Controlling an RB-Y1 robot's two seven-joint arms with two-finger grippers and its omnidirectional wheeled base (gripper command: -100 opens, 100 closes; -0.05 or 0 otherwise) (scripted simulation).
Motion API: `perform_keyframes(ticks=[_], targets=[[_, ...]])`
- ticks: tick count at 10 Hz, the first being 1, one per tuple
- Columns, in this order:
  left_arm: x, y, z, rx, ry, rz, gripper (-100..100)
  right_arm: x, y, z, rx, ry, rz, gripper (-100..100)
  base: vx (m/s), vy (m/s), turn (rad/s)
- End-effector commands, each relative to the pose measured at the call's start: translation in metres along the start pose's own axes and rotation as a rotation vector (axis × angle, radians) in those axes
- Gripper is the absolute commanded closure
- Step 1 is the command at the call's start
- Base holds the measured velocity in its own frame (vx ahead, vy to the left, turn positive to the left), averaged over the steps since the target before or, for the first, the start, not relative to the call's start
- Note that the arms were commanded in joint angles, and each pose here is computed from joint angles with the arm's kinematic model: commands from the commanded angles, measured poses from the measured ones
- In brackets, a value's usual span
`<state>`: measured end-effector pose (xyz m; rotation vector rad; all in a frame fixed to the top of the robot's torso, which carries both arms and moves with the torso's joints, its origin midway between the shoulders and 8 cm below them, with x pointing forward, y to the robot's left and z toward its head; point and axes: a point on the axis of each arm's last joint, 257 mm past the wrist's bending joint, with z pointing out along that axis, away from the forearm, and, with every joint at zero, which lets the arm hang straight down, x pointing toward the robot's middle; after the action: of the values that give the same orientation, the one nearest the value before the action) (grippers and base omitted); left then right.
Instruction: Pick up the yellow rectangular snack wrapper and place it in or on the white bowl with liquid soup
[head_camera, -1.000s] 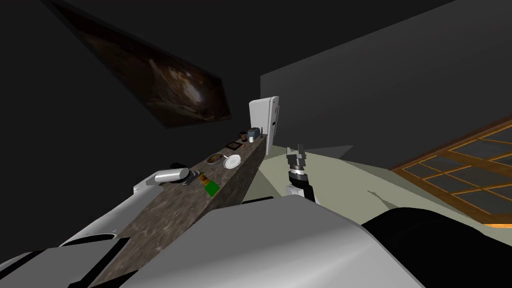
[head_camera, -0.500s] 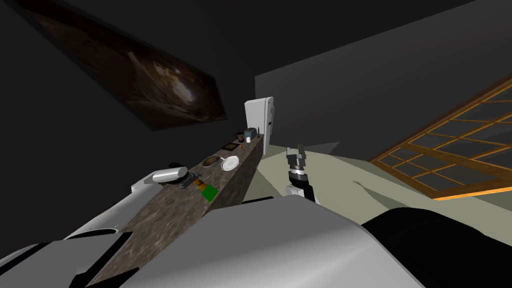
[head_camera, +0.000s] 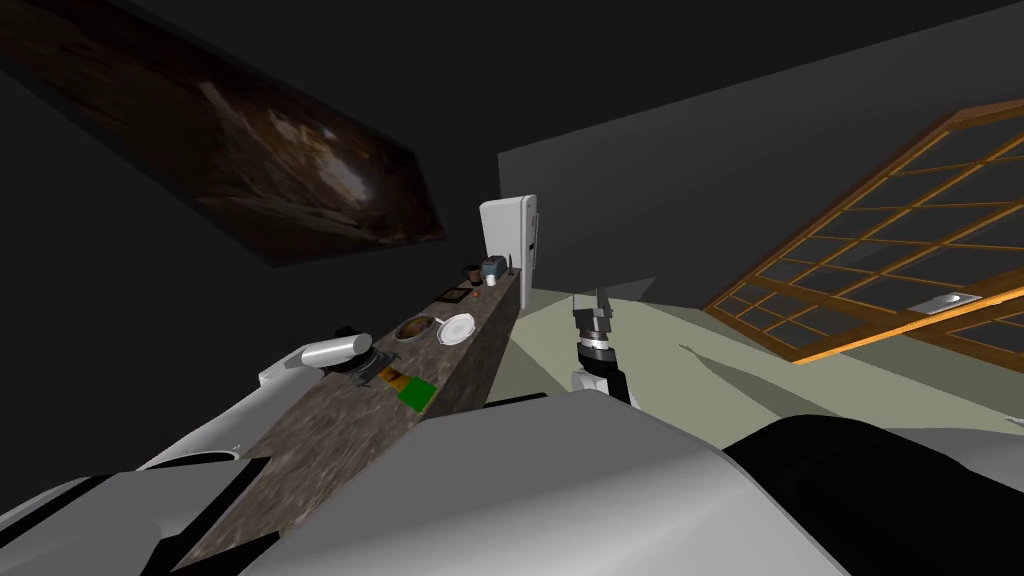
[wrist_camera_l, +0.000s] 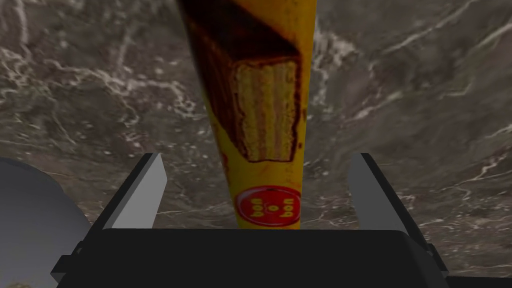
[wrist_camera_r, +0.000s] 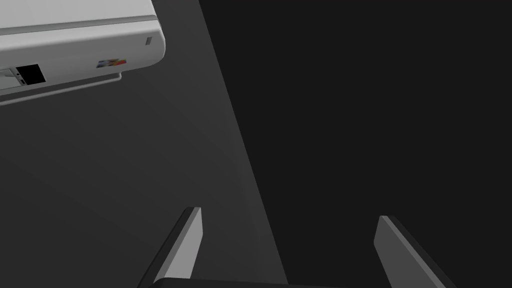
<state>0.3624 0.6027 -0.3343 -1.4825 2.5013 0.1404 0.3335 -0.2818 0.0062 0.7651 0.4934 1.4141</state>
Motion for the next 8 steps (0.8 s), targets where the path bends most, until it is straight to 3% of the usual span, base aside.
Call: perform_keyframes(ticks=[1, 2, 4, 5, 8], targets=[[0.0, 0.0, 0.0, 0.0, 0.0, 0.0, 0, 0.0, 0.0, 0.0, 0.0, 0.0, 0.0, 0, -0.002, 0.006, 0.006], [0.008, 0.001, 0.015, -0.002, -0.001, -0.006, -100, 0.0, 0.0, 0.0, 0.0, 0.0, 0.0, 0, 0.015, 0.04, -0.058], [0.008, 0.003, 0.015, -0.004, 0.001, -0.007, -100, 0.0, 0.0, 0.0, 0.0, 0.0, 0.0, 0, 0.01, 0.036, -0.032], [0.008, 0.003, 0.016, -0.002, -0.001, -0.007, 100, 0.0, 0.0, 0.0, 0.0, 0.0, 0.0, 0, 0.0, 0.0, 0.0], [0.008, 0.003, 0.016, -0.003, -0.001, -0.009, 100, 0.0, 0.0, 0.0, 0.0, 0.0, 0.0, 0, 0.0, 0.0, 0.0]])
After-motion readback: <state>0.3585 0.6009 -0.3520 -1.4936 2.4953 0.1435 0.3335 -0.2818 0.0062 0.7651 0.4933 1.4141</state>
